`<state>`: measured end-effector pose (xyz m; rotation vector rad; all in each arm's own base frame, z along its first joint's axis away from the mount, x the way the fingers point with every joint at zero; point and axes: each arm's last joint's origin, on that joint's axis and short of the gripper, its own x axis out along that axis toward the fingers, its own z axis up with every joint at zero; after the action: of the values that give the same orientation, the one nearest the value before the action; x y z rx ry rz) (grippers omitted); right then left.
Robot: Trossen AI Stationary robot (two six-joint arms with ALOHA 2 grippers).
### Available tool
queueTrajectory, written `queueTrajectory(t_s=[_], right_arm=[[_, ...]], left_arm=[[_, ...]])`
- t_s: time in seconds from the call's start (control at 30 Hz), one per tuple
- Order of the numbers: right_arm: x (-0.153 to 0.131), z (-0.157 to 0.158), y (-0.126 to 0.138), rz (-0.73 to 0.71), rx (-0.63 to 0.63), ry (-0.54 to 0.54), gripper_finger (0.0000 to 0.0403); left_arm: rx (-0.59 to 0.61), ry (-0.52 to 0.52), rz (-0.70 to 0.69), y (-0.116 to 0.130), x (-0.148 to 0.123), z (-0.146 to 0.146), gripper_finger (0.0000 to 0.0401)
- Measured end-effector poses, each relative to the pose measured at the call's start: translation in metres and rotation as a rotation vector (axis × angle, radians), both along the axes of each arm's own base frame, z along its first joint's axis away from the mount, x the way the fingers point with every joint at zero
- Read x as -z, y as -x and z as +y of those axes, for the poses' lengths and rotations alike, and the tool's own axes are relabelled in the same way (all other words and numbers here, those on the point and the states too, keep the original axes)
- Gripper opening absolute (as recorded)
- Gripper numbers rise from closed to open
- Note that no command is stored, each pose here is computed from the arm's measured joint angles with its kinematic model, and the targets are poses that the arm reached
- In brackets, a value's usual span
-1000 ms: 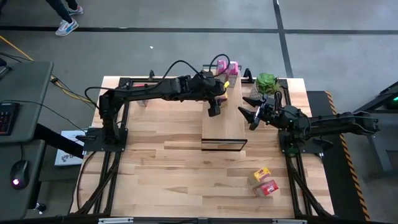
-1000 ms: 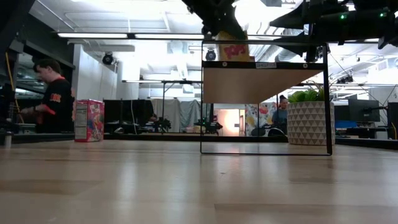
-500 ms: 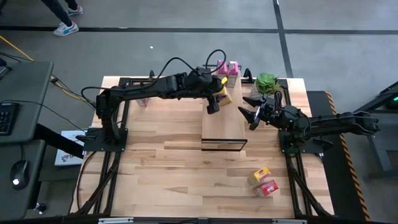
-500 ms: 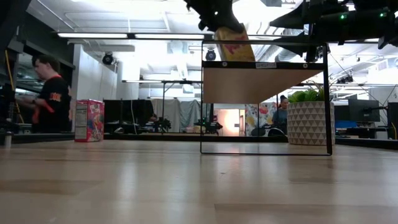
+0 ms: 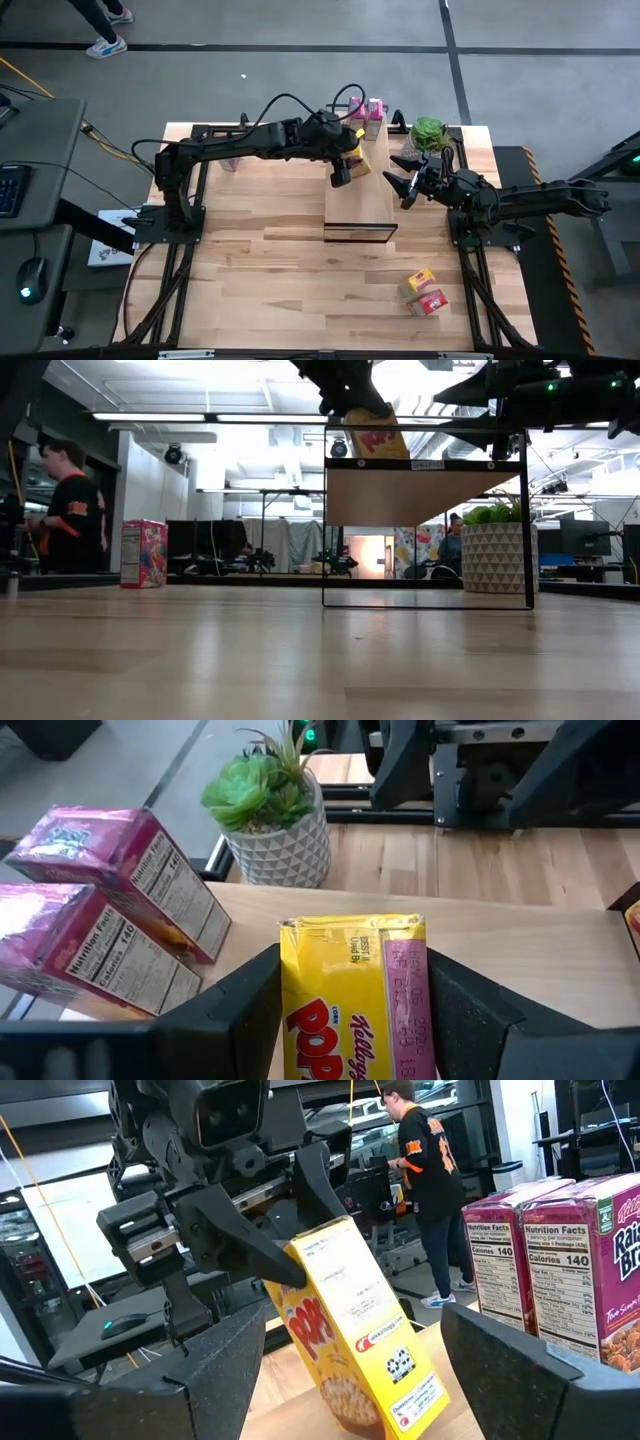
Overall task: Stack cereal on shelf
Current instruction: Put the top yellow cereal box on the shelf
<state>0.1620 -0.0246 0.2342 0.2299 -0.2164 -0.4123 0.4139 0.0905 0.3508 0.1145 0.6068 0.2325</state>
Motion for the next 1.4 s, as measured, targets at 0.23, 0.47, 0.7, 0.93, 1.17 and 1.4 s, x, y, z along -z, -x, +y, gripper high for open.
queueTrajectory(t_s=[0.23,0.47,0.7,0.93,1.17,1.4], right_arm=[[0.0000,0.0001,0.0000,0.000,0.000,0.000,0.0296],[0.0000,0.0000,0.0000,-0.003,-0.001,-0.006,0.0296],[0.0000,0.0001,0.0000,-0.003,-0.001,-0.007,0.0296],[0.0000,0.0000,0.0000,-0.003,-0.001,-0.007,0.0296],[0.0000,0.0000,0.0000,-0.003,-0.001,-0.007,0.0296],[0.0000,0.0000,0.0000,-0.003,-0.001,-0.007,0.0296]], left_arm=[[0.005,-0.007,0.009,0.0004,0.0005,-0.0001,0.0200],[0.004,0.001,0.046,0.0024,0.0035,-0.0005,0.0200],[0.003,0.009,0.086,0.0047,0.0066,-0.0009,0.0200],[-0.005,-0.019,0.039,0.0017,0.0026,-0.0007,0.0200],[-0.023,-0.010,0.020,0.0016,0.0013,0.0024,0.0200],[-0.021,0.004,0.016,0.0016,0.0013,0.0028,0.0204]])
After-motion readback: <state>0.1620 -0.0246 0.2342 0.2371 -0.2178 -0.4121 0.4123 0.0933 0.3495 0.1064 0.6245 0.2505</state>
